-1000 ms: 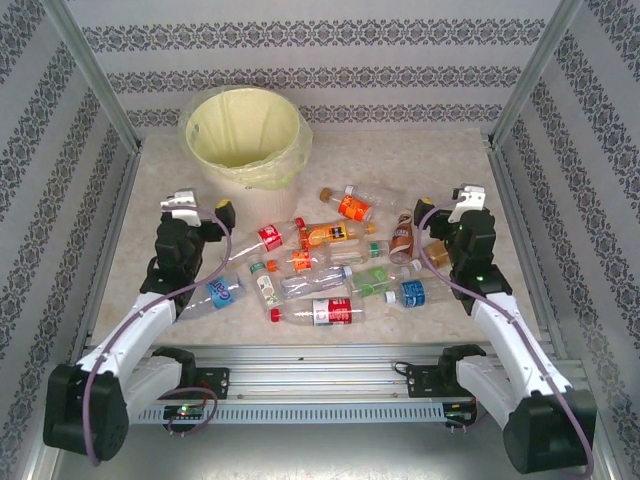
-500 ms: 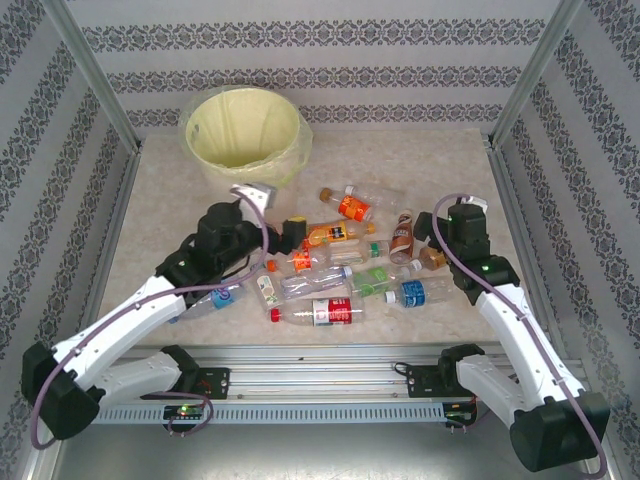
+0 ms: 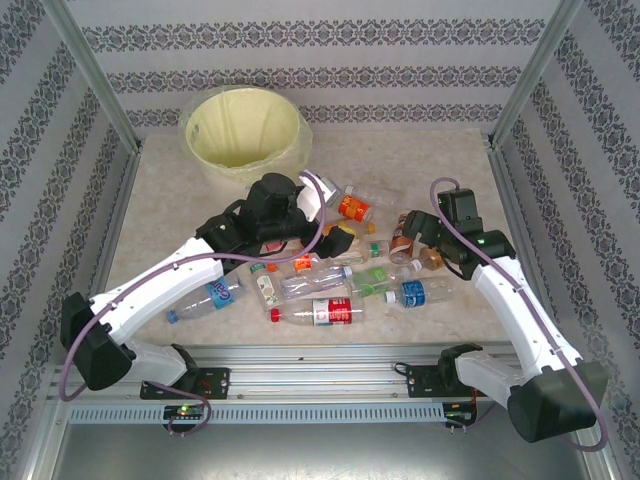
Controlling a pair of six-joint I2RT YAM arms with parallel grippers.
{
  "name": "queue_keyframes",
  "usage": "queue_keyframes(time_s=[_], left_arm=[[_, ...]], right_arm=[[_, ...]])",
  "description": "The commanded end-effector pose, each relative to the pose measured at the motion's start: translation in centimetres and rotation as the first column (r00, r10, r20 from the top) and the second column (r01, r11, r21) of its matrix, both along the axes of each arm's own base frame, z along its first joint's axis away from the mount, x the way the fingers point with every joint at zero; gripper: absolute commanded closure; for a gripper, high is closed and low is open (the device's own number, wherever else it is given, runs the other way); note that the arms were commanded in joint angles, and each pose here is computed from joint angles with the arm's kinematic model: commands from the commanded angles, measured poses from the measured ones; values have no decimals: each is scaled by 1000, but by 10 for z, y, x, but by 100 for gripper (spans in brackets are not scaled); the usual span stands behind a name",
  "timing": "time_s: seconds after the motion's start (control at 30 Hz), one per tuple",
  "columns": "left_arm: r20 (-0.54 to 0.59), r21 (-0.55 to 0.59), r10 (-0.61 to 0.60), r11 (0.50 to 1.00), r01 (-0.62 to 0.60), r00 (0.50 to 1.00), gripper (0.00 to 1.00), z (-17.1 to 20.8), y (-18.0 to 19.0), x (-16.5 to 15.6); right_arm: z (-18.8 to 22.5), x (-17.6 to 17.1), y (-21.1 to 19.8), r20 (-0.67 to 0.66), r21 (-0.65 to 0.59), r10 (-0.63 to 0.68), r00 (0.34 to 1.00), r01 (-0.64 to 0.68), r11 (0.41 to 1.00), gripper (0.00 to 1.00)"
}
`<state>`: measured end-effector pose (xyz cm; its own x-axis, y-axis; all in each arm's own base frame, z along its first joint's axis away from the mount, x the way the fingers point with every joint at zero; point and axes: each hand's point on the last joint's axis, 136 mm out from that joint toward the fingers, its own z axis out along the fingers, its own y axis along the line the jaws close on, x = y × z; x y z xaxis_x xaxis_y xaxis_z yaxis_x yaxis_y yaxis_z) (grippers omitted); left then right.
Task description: Put the plastic bottles in the bin
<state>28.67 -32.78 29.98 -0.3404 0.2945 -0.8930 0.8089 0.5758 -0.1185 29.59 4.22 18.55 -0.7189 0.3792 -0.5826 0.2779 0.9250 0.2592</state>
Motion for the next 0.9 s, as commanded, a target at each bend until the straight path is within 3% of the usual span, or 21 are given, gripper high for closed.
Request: queue_keyframes(time_s=[0.0, 0.1, 0.37, 0.6, 0.87], left_arm=[[10, 19, 10, 1000, -10, 1000, 0, -5, -1, 0], [10, 26, 2, 1000, -2, 1000, 0, -8, 0, -3], [-11, 109, 15, 994, -14, 1000, 0, -33, 10, -8], [4, 112, -32, 993, 31, 999, 0, -38, 9, -19], [11, 159, -34, 987, 32, 999, 0, -49, 7, -23]], right_arm=[[7, 0, 4, 32, 17, 10, 999, -10, 1000, 2], [9, 7, 16, 48, 32, 77, 996, -78, 996, 2], [-18, 16, 26, -87, 46, 113, 990, -109, 993, 3], [-42, 21, 31, -193, 43, 134, 972, -128, 991, 19], [-65, 29, 36, -288, 40, 140, 947, -134, 990, 24]])
